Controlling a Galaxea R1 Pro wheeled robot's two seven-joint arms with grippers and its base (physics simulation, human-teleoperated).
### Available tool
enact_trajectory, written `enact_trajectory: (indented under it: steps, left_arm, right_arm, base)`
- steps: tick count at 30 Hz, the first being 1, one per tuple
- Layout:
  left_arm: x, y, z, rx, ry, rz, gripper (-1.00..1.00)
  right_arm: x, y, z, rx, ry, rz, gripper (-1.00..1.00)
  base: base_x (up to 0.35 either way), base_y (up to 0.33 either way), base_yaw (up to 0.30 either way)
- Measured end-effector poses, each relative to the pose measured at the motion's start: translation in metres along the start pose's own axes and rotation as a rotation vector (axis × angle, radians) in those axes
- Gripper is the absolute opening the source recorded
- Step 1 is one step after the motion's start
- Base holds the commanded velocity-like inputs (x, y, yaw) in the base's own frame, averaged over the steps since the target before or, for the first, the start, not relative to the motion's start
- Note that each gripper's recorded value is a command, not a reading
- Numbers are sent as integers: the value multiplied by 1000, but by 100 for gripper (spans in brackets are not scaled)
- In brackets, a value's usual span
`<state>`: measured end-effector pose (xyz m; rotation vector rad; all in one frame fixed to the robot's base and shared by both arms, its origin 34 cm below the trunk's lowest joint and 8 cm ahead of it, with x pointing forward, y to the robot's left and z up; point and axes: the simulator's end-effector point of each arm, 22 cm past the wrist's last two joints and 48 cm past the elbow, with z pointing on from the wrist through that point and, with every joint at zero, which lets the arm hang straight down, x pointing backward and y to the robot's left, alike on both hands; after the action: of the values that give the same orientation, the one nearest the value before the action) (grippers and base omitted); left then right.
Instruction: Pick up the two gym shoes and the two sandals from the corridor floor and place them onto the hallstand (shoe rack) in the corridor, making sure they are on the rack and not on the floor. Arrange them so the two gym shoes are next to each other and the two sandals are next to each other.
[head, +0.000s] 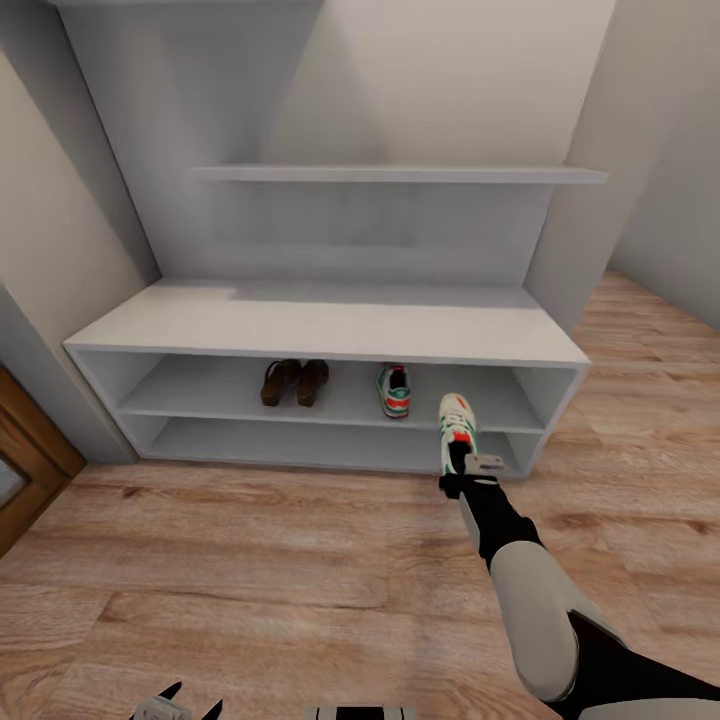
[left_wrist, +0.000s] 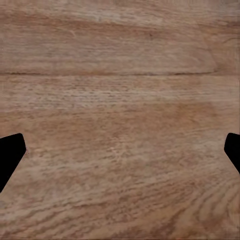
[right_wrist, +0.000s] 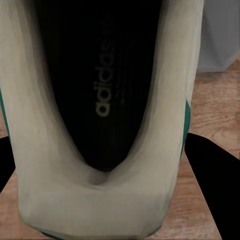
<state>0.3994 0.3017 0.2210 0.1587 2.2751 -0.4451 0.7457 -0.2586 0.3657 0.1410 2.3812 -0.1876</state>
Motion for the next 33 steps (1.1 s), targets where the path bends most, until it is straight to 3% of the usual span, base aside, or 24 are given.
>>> enact_trajectory:
  steps: [11,22,33]
  left_arm:
    - [3,0,0,-1,6,-3,100]
    - [3,-2,1,1,5,-5,100]
    - [2,0,0,-1,5,-4,100]
  right_arm:
    - [1,-1,2,3,1,0,-100]
    - [1,-1,2,4,1,1,-100]
    - [1,-2,2,5,-1,2,-100]
  base:
    - [133,0,44]
    - [308,0,1]
    - [159,0,0]
